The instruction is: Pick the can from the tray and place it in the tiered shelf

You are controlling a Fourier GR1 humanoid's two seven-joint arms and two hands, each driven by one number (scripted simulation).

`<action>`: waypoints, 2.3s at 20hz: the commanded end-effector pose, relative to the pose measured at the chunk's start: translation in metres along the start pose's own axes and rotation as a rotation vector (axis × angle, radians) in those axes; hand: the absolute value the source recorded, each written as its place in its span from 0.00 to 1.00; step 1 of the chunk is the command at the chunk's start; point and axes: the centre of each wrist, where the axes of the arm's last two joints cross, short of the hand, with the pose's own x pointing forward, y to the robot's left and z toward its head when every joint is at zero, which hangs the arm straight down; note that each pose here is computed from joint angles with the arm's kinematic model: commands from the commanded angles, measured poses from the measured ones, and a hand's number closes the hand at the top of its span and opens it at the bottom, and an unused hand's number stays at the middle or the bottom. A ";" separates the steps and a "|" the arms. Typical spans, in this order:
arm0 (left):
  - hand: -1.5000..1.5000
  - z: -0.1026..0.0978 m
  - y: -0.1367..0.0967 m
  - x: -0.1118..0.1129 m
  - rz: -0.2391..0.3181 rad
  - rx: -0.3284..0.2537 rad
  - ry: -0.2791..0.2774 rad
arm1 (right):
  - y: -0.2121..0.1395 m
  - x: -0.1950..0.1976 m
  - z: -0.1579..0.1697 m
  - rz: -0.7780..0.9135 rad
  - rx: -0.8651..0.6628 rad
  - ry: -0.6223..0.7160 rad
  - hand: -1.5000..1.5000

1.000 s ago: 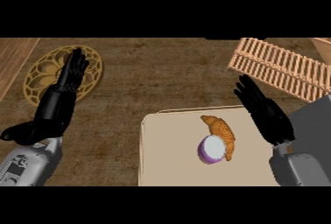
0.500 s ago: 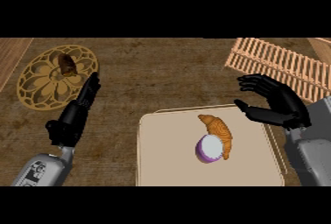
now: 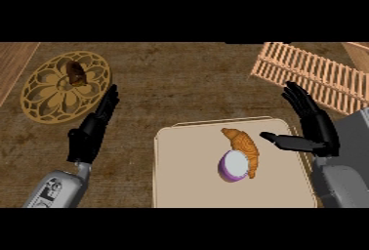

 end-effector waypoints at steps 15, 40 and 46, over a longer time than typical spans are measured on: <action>0.50 0.000 0.003 0.000 0.008 0.014 0.018 | 0.003 0.149 -0.018 0.586 0.590 0.141 0.00; 0.50 -0.001 0.011 0.007 0.005 -0.010 0.015 | 0.093 0.174 0.041 0.904 0.632 0.216 0.00; 0.50 0.004 -0.004 -0.013 0.001 -0.010 0.010 | 0.094 0.184 0.040 0.900 0.637 0.231 0.00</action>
